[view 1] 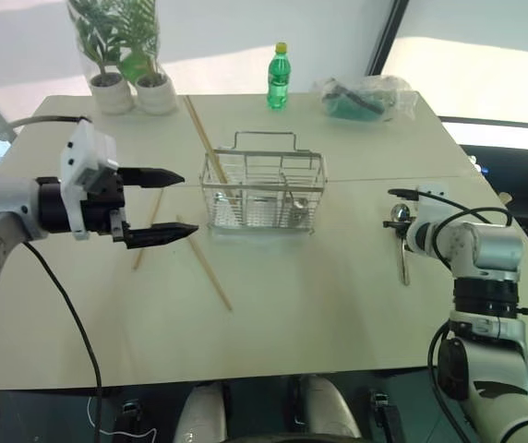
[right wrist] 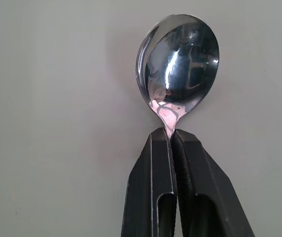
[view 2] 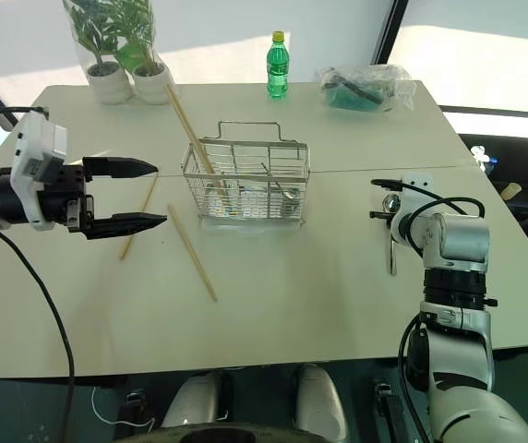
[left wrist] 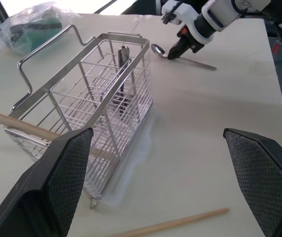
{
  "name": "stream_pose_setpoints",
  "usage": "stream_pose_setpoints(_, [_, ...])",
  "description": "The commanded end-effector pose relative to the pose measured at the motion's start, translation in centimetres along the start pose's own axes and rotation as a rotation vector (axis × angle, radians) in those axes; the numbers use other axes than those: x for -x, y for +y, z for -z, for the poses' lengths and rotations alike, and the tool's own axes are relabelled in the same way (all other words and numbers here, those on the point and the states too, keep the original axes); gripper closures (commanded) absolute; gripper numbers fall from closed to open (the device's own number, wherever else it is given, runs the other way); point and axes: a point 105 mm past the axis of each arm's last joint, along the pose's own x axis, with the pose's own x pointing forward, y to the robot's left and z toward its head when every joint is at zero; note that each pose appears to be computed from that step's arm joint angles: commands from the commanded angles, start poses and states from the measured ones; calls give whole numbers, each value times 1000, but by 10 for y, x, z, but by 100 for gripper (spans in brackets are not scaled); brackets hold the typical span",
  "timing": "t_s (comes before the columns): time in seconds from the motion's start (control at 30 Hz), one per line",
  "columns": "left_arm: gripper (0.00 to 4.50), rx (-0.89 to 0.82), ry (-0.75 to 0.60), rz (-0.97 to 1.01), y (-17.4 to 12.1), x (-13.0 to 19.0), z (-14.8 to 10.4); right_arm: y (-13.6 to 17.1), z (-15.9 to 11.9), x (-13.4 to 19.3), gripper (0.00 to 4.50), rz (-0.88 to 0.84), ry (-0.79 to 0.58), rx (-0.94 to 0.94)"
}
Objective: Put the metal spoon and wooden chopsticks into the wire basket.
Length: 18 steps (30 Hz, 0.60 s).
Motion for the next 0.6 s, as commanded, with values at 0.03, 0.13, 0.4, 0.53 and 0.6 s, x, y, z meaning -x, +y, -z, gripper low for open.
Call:
stream_pose_setpoints(0.03, [0,-43,-27,-29,6,2,-11,-15,-36,16,449,63,-203,76])
stream_pose_setpoints(0.13, [0,-41,-39,-47,10,3,-13,-12,-69,37,449,38,-419,94])
stream_pose_setpoints(0.4, [0,-47,-80,-87,20,2,-21,63,-169,146,449,-463,-954,-141])
stream_pose_setpoints(0.53, [0,-54,-88,-85,22,0,-24,104,-196,178,449,-688,-1027,-244])
stream_pose_setpoints(0.6, [0,-58,-91,-85,23,-1,-26,117,-196,176,449,-739,-1003,-261])
